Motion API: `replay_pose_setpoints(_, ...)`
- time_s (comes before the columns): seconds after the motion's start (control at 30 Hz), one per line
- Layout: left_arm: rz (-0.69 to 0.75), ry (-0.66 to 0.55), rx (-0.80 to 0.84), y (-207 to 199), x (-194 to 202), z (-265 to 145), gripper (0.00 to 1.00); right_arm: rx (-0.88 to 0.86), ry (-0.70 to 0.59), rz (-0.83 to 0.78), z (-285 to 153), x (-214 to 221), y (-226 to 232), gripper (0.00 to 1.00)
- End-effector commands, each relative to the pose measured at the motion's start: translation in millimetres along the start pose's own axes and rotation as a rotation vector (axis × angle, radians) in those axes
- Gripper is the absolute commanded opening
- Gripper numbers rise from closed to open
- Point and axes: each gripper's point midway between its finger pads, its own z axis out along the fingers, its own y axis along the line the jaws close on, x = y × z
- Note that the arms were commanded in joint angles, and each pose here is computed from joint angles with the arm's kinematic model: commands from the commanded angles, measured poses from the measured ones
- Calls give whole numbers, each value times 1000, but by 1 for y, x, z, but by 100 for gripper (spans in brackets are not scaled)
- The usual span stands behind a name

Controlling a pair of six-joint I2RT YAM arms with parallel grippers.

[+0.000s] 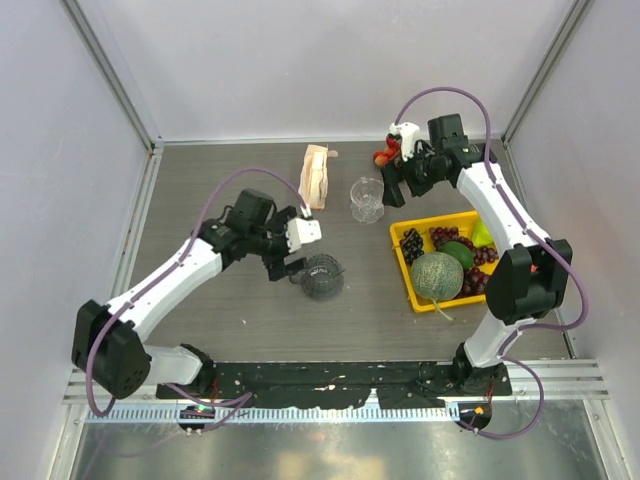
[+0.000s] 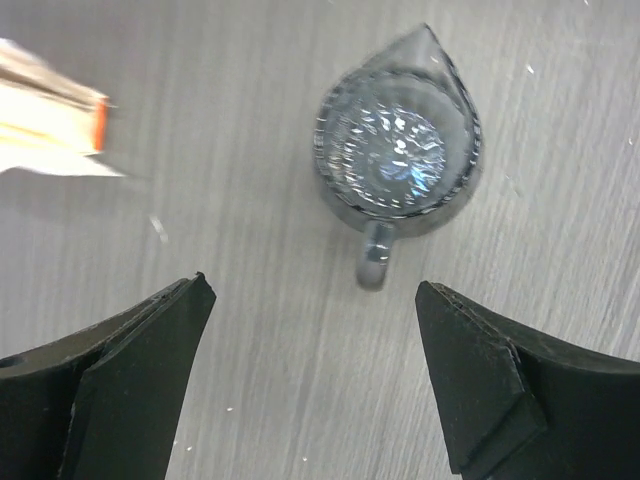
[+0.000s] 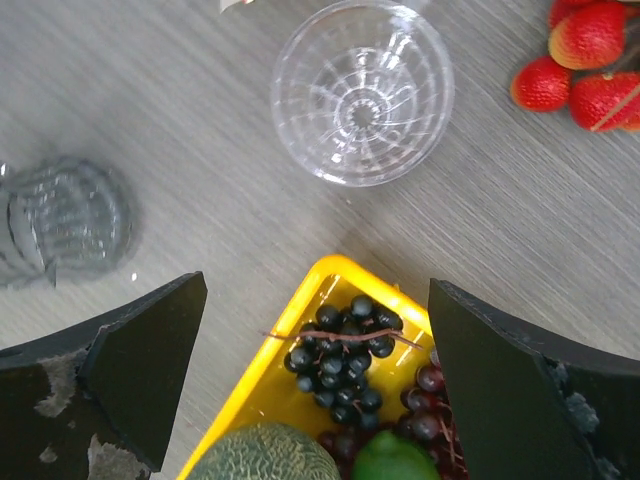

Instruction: Place the coffee filter in the dripper

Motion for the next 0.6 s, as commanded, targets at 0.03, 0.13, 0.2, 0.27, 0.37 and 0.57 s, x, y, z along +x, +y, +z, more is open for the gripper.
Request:
replay_pose_setpoints(0.03,-197,-167,-114,36,-39,-42,95,99,-135,268,9,-29,-25,100)
replay_pose_setpoints(0.13,-268,-211,-98,43,-48,-51,95,63,-169,358,23,-35,-32,96)
replay_pose_setpoints(0.2,-278,-210,-88,42,-50,-53,95,59,-200,343,29,-51,-38,94)
replay_pose_setpoints(0.27,-285,-214,-89,40,-51,-54,96,63,-216,322,37,-67,-44,93)
replay_pose_setpoints(0.37,-294,-207,-108,40,-47,-57,96,97,-224,288,53,-84,-58,90)
replay_pose_setpoints(0.57,-302,-191,-137,37,-37,-66,96,151,-184,238,91,-88,-72,81)
